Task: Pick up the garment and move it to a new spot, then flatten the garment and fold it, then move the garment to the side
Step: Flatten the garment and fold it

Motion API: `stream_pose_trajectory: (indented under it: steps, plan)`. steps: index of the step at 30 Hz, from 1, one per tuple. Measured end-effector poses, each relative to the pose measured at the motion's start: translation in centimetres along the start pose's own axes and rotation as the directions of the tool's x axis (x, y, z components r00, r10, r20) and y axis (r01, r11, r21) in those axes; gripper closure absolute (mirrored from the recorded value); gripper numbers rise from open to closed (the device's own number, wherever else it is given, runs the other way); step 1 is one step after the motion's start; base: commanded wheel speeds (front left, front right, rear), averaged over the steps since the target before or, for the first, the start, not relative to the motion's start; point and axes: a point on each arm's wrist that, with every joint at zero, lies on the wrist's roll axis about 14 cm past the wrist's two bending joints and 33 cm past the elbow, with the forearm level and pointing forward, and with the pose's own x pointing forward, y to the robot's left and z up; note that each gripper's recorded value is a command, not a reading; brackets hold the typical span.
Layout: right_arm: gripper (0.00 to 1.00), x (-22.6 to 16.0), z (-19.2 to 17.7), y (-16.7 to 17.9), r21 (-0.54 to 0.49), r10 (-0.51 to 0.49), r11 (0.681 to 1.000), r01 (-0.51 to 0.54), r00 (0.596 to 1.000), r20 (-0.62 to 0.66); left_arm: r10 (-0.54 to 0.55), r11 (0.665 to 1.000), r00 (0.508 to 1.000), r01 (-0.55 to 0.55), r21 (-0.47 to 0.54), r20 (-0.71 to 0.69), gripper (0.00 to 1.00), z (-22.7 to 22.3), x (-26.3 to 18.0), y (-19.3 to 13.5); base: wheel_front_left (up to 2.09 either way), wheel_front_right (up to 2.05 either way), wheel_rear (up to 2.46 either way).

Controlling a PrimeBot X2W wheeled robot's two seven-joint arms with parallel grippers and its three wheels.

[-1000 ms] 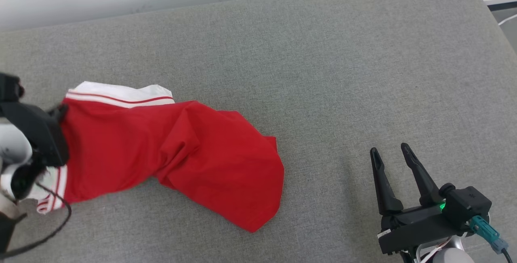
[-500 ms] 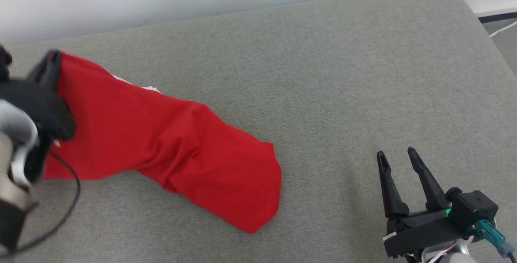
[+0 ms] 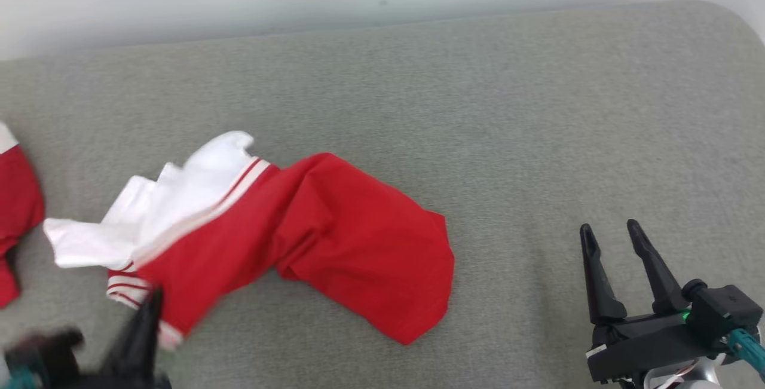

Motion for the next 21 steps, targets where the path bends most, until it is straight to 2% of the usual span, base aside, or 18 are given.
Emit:
stream_pose_trajectory:
  steps: [5, 10, 15, 20, 21]
  plan:
    - [0.00, 0.6, 0.1, 1.0, -0.009, 0.041, 0.999, -0.041, 0.999, -0.006, 0.084, 0.996, 0.991, -0.087, -0.032, -0.104, 1.00, -4.4, -3.7, 1.6, 0.00, 0.00, 0.00]
    - [0.00, 0.9, 0.1, 1.5, -0.012, 0.063, 0.998, -0.063, 0.998, -0.010, 0.159, 0.984, 0.975, -0.169, -0.055, -0.155, 1.00, -7.1, -5.5, 3.3, 0.00, 0.00, 0.00]
    - [0.00, 0.6, 0.4, 1.1, -0.009, 0.043, 0.999, -0.043, 0.999, -0.005, 0.266, 0.962, 0.956, -0.272, -0.035, -0.124, 1.00, -7.2, -6.0, 5.6, 0.00, 0.00, 0.00]
    - [0.00, 0.1, 0.8, 0.3, -0.001, 0.001, 1.000, -0.001, 1.000, 0.011, 0.324, 0.945, 0.941, -0.327, -0.019, -0.101, 0.99, -6.9, -6.0, 6.7, 0.00, 0.00, 0.00]
    - [0.00, -0.1, 0.8, 0.1, 0.003, -0.009, 1.000, 0.009, 1.000, 0.013, 0.334, 0.941, 0.939, -0.337, -0.025, -0.085, 0.71, -6.6, -5.8, 6.8, 0.00, 0.00, 0.00]
